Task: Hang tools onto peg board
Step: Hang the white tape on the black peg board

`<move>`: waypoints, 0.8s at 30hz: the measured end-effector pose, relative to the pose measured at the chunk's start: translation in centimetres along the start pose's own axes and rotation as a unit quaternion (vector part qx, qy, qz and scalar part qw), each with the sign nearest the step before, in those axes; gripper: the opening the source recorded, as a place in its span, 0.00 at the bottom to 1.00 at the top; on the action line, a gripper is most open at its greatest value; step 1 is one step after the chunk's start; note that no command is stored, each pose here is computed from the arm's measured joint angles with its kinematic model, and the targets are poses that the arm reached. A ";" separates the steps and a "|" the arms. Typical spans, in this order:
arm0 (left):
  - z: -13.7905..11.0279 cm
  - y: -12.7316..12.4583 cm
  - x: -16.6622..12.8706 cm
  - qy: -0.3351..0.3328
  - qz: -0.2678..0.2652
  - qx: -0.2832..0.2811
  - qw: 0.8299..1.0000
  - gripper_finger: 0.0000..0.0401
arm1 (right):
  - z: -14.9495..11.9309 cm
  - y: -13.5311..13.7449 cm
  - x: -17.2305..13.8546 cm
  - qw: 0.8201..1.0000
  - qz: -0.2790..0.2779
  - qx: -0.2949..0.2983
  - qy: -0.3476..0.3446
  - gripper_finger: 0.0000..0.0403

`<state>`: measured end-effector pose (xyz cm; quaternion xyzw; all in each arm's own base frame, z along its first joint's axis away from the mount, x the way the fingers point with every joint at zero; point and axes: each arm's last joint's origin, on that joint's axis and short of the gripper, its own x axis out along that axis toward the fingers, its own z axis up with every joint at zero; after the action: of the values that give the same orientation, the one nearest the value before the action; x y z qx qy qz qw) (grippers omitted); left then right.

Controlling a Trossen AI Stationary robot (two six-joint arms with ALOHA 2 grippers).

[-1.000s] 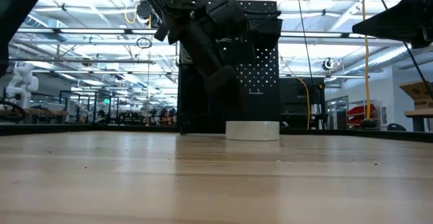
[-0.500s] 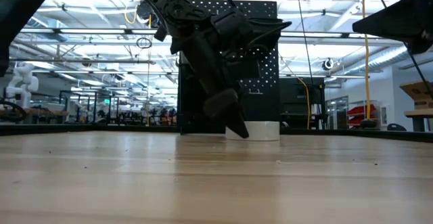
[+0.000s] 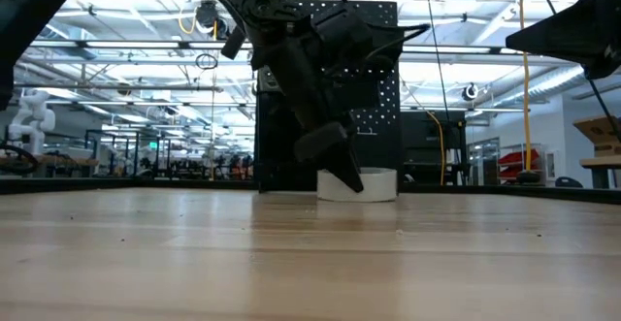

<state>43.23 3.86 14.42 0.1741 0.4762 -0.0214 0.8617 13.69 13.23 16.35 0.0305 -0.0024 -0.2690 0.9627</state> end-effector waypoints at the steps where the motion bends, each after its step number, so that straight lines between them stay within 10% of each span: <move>1: 0.3 -0.2 0.0 -0.002 0.003 0.010 1.000 0.18 | 0.0 0.0 0.0 1.000 0.000 -0.001 0.000 0.00; 8: 2.6 -2.0 -0.9 0.006 0.112 0.112 0.987 0.18 | 0.0 0.0 0.0 1.000 0.000 -0.002 0.000 0.00; 17: 3.7 -0.4 -0.2 0.053 0.334 0.184 0.923 0.18 | 0.0 0.0 0.0 1.000 -0.002 -0.002 0.000 0.00; 24: 1.8 1.6 3.8 0.115 0.385 0.235 0.885 0.18 | 0.0 0.0 0.1 1.000 -0.001 -0.002 0.000 0.00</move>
<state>47.11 5.26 12.59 0.5426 0.4486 0.2206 0.6750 13.73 13.19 16.31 0.0287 -0.0017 -0.2704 0.9623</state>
